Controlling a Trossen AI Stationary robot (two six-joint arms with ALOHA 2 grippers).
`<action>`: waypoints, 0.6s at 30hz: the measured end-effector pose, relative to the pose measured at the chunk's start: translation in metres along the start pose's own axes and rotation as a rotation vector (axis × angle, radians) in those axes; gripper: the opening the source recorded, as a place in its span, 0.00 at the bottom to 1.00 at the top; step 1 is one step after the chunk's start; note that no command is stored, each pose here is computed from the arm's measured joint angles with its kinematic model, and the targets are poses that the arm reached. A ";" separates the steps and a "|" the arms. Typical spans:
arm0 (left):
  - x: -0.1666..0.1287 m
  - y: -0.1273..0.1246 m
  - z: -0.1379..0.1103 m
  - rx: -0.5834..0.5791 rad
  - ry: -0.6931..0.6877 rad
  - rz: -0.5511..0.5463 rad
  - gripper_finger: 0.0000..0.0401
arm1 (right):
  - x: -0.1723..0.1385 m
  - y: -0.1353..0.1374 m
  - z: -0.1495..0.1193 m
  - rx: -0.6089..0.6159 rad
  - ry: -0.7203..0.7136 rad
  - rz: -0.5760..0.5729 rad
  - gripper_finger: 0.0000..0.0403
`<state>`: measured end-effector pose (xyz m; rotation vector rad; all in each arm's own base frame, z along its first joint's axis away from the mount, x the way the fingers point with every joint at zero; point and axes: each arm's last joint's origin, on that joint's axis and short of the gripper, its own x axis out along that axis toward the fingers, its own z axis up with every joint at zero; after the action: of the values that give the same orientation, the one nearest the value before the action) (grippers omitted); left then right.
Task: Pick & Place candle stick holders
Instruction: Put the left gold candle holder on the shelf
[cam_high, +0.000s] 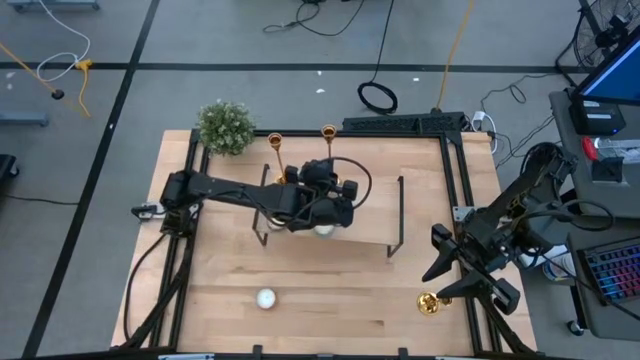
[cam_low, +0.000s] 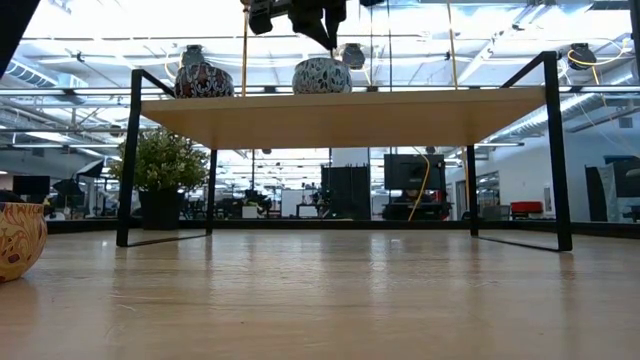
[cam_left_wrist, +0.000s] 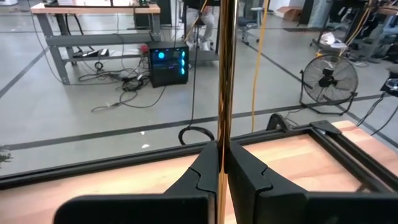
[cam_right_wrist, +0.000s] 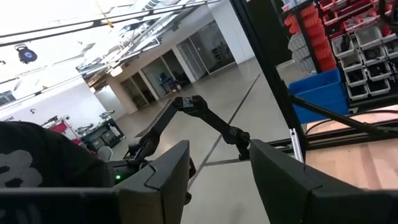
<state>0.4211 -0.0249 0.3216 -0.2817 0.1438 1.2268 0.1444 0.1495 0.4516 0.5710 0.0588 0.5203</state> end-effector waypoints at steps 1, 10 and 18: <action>0.001 0.000 0.000 0.002 0.006 -0.001 0.04 | 0.000 0.000 0.000 0.000 0.000 0.000 0.41; 0.007 0.004 0.000 0.023 0.018 0.015 0.04 | 0.000 0.000 0.000 0.000 0.002 0.000 0.41; 0.007 0.006 -0.001 0.030 0.036 0.022 0.04 | 0.000 0.000 0.000 0.000 0.003 -0.001 0.41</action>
<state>0.4176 -0.0171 0.3176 -0.2768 0.1969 1.2412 0.1444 0.1495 0.4514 0.5700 0.0616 0.5204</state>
